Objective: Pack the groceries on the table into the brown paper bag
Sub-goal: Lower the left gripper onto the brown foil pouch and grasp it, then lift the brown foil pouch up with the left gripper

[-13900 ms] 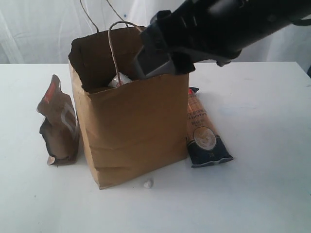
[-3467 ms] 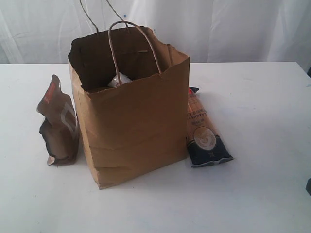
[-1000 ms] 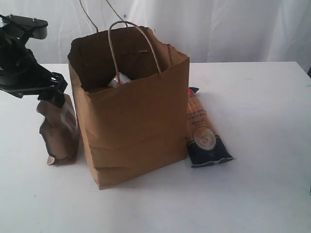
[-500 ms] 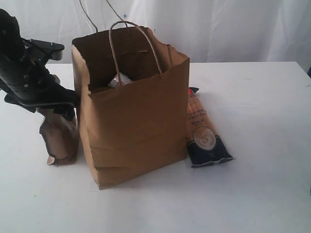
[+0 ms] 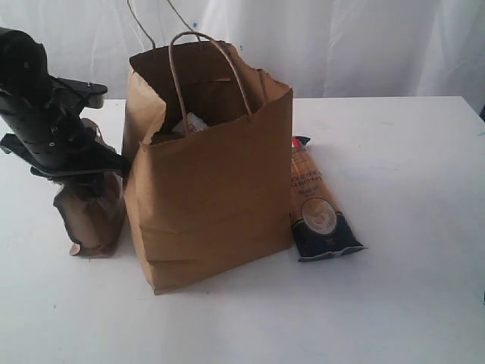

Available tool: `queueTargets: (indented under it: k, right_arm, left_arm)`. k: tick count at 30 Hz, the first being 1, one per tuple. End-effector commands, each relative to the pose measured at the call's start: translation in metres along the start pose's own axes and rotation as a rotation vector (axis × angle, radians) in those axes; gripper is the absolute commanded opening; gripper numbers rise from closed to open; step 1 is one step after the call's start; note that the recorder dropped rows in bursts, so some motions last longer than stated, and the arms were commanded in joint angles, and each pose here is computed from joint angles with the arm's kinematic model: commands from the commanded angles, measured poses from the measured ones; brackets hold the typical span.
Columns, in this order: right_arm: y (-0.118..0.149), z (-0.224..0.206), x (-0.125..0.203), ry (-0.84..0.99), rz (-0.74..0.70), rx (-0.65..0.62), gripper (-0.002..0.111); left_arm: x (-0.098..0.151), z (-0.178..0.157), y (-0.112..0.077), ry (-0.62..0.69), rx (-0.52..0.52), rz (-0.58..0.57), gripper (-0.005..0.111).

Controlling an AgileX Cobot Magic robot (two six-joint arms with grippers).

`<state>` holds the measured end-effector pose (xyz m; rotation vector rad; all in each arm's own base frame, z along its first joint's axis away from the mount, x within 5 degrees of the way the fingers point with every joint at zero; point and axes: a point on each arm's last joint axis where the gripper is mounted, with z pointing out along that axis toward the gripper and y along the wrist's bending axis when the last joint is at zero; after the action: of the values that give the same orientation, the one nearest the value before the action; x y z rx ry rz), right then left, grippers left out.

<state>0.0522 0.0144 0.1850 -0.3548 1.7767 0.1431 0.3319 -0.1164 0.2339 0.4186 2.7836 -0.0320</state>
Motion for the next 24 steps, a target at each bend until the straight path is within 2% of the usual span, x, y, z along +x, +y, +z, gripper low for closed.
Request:
queueTargets:
  k: [1,5,11,19,24]
  right_arm:
    - [0.000,0.000,0.000,-0.015,-0.002,0.004,0.000]
    - [0.000,0.000,0.000,-0.015,-0.002,0.004,0.000]
    - [0.000,0.000,0.000,-0.017,-0.002,0.004,0.000]
    - [0.000,0.000,0.000,-0.017,-0.002,0.004,0.000]
    - [0.000,0.000,-0.001,-0.019,-0.002,0.004,0.000]
  left_arm:
    - [0.007,0.009,0.005,0.084,-0.064,0.057,0.000]
    - [0.010,0.000,0.009,0.110,-0.108,0.081,0.000]
    - [0.017,-0.040,0.014,0.056,-0.137,0.083,0.000]
    - [0.041,-0.131,0.022,-0.051,-0.165,0.078,0.000]
    - [0.048,-0.205,0.015,-0.155,-0.057,0.124,0.000]
